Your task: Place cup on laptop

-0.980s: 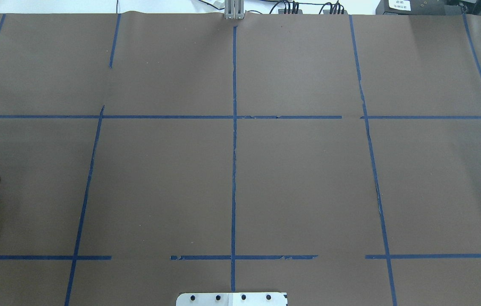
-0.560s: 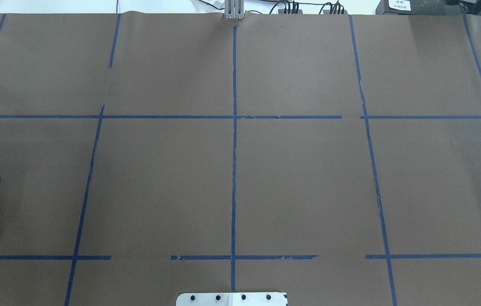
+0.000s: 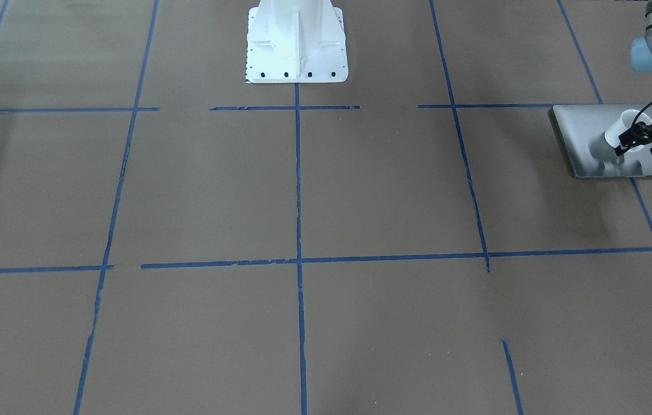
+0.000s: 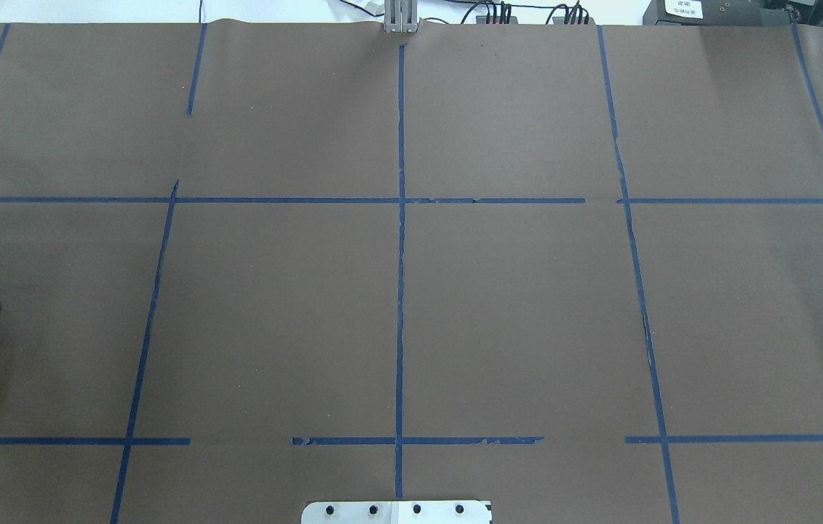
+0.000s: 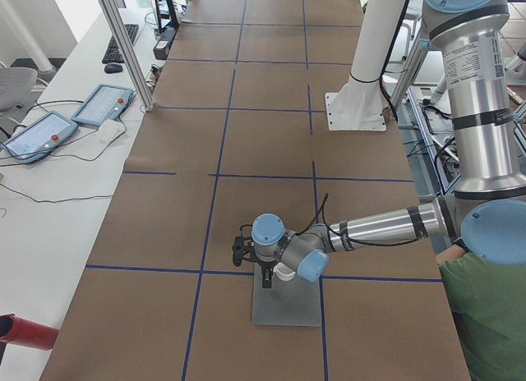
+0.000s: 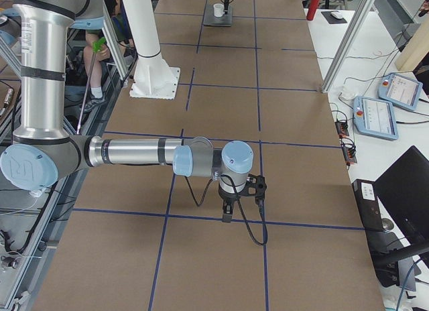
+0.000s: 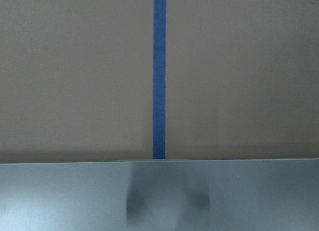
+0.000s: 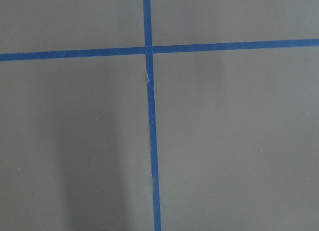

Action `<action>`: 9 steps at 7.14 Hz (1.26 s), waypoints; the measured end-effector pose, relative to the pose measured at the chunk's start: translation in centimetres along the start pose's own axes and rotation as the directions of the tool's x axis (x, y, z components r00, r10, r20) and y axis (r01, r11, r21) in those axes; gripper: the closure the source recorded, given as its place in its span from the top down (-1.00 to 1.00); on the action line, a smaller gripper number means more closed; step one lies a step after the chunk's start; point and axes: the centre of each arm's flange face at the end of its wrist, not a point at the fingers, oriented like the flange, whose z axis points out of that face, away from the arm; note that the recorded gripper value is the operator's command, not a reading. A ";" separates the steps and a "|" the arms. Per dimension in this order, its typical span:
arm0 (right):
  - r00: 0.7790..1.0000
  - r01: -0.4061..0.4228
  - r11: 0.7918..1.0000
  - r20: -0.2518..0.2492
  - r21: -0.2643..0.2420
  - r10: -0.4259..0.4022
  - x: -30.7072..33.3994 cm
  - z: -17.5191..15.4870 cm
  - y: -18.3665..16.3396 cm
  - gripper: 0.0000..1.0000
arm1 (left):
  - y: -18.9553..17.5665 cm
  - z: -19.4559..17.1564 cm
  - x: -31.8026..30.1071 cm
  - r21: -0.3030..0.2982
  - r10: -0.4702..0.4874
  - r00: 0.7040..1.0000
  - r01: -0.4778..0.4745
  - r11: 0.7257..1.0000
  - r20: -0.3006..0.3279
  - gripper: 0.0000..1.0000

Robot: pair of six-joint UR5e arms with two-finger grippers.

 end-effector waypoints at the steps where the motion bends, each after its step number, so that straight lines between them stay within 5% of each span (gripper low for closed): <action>1: 1.000 0.000 1.000 0.000 0.000 0.000 0.0 0.0 0.0 1.00 | -1.0 -1.0 -1.1 -0.008 0.029 0.999 -0.029 1.000 0.017 1.00; 5: 1.000 0.000 1.000 0.000 0.000 0.000 0.0 0.0 0.0 1.00 | -8.4 -11.8 -3.3 -0.033 0.109 0.992 -0.107 0.994 0.070 1.00; 9: 1.000 0.000 1.000 0.000 0.000 0.000 0.0 0.0 0.0 1.00 | -8.2 -18.6 -2.4 -0.002 0.109 0.992 -0.109 0.994 0.064 1.00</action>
